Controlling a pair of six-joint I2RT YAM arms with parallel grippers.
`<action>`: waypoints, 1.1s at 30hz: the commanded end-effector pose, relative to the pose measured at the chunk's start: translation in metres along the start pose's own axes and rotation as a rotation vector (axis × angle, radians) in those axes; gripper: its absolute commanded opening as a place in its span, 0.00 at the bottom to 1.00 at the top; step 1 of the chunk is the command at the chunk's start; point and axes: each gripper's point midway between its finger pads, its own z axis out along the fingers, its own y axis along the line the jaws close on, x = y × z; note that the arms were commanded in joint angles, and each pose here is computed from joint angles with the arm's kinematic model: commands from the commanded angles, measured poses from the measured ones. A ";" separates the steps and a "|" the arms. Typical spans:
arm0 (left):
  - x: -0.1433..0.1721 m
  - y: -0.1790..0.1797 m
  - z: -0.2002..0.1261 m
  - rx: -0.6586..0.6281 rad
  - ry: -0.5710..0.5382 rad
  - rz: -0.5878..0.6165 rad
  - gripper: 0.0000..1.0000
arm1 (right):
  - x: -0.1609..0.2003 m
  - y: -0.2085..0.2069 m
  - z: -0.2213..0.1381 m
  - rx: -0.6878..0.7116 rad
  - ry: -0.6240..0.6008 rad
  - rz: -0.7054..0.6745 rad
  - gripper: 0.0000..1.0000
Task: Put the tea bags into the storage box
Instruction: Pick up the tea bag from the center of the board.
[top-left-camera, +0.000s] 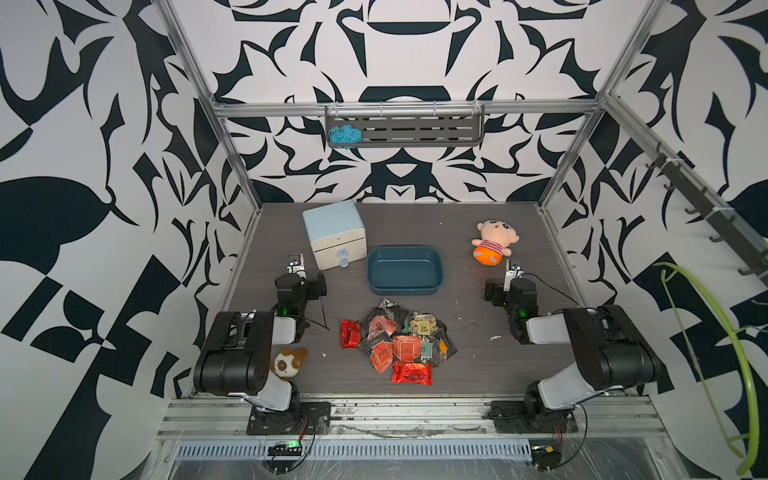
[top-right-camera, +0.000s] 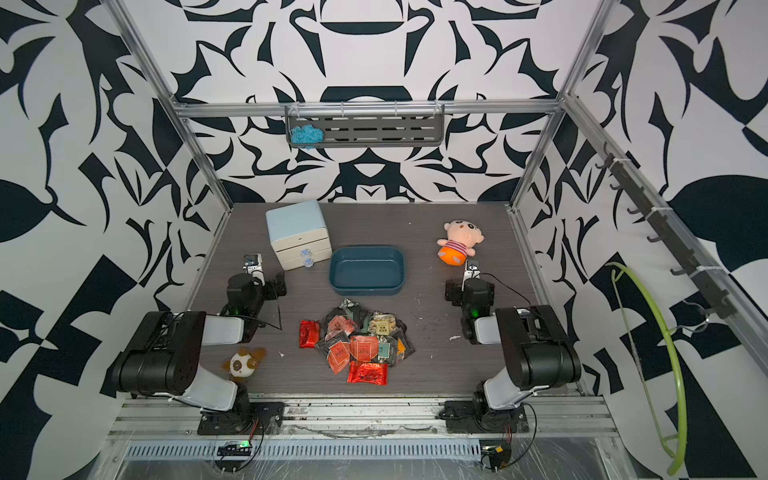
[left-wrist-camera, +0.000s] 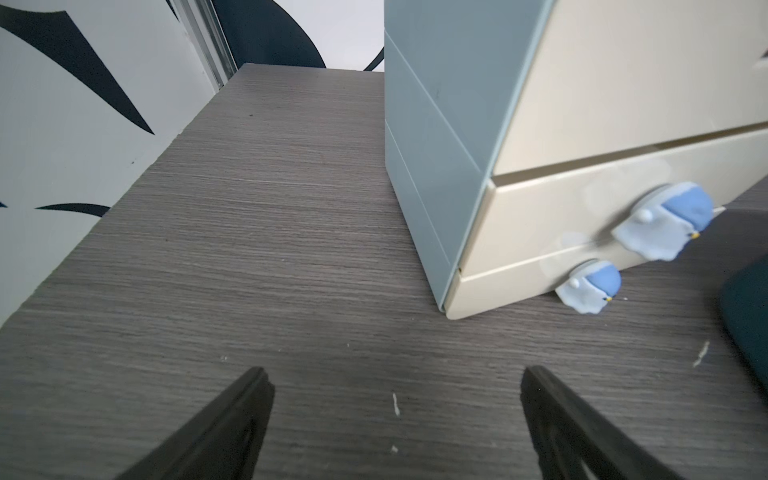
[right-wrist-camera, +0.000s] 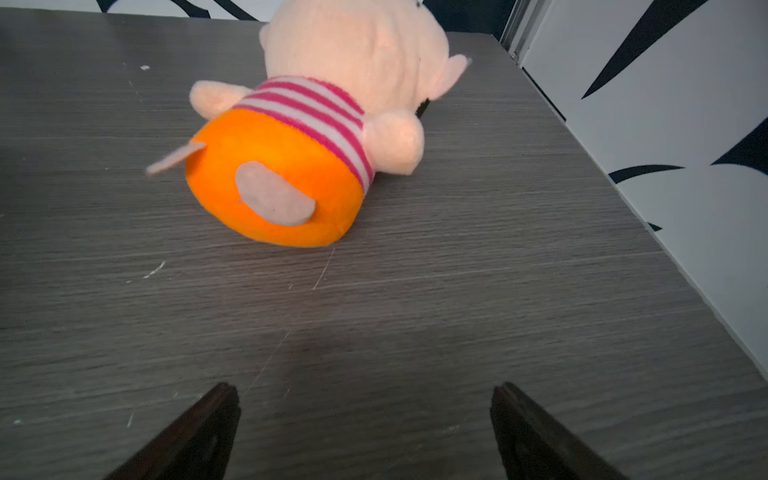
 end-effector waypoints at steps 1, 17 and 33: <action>-0.011 -0.001 0.004 -0.002 -0.035 0.009 1.00 | -0.031 0.001 0.001 -0.004 -0.095 0.003 1.00; -0.012 -0.001 0.003 -0.002 -0.038 0.010 1.00 | -0.032 0.001 0.000 -0.006 -0.104 0.001 1.00; -0.102 0.000 -0.117 -0.093 -0.043 -0.372 1.00 | -0.090 -0.051 -0.149 0.083 -0.203 0.522 1.00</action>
